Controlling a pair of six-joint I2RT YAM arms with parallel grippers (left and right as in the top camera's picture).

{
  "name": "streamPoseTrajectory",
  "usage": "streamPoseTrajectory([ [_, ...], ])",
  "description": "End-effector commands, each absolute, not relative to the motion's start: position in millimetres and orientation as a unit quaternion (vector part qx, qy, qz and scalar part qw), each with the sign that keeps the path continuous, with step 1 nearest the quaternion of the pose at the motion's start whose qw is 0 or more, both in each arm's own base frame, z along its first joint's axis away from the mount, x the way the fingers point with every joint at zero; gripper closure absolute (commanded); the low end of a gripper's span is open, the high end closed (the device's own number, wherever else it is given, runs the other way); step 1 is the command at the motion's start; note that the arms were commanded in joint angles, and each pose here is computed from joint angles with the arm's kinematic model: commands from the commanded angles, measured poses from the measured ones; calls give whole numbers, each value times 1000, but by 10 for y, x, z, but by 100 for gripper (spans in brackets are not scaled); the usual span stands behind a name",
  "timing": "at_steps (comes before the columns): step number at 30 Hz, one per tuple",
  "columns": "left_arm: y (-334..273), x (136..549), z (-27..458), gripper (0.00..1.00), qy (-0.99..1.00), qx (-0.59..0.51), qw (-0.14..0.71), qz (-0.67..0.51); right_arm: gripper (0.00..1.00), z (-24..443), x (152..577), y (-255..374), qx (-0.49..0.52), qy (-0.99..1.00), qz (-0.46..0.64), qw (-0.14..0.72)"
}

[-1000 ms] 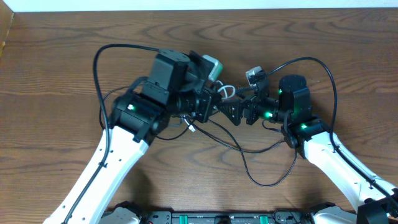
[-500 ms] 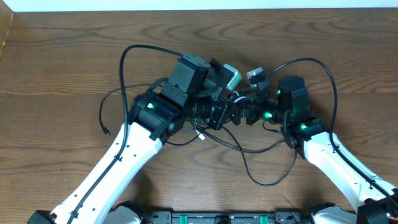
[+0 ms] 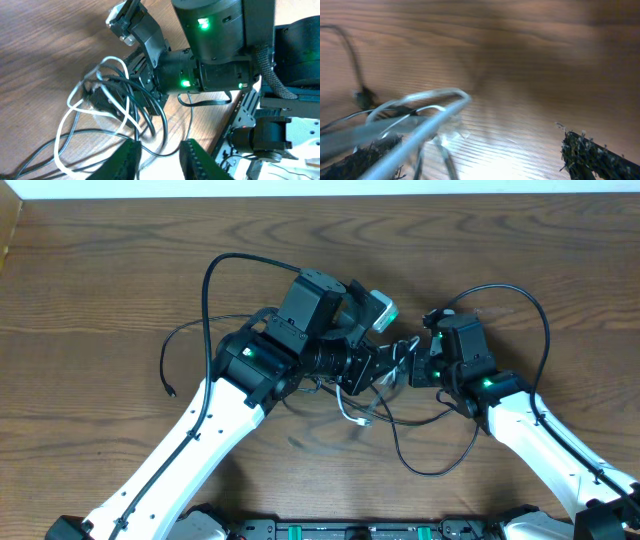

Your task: Untangle cables

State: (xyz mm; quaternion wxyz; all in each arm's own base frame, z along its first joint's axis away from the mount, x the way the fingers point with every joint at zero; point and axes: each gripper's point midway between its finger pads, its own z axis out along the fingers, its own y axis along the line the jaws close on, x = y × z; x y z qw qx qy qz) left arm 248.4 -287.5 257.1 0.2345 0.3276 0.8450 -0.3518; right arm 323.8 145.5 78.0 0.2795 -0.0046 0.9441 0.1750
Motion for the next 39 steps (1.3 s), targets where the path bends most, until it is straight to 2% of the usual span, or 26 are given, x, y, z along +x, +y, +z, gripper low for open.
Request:
streamPoseTrajectory([
  [1,-2916,2448,2785,68,828,340,252,-368,1,719,3276,1235,24,950,117,287],
  [11,-2829,2530,2718,66,843,327,257,-341,1,679,3250,1141,49,954,111,275],
  [14,-2791,2529,2673,53,851,323,252,-329,1,681,3253,1142,52,953,112,276],
  [18,-2585,2644,2513,48,881,299,257,-261,1,647,3207,1118,53,957,105,265],
  [23,-2359,2708,2376,47,905,280,254,-194,1,533,3066,755,74,966,8,246],
  [27,-2350,2708,2370,45,906,279,253,-192,1,490,2939,520,81,969,-57,228],
  [29,-2354,2714,2376,40,906,279,255,-192,1,477,2907,505,81,970,-61,222],
  [30,-2357,2718,2378,33,905,279,256,-193,1,473,2899,502,86,970,-61,220],
  [31,-2360,2722,2381,22,905,279,257,-193,1,473,2897,501,89,970,-60,220],
  [32,-2361,2723,2380,1,905,279,257,-193,1,473,2897,501,89,970,-60,220],
  [39,-2361,2722,2380,0,905,279,256,-193,1,430,2789,348,119,971,-76,195],
])
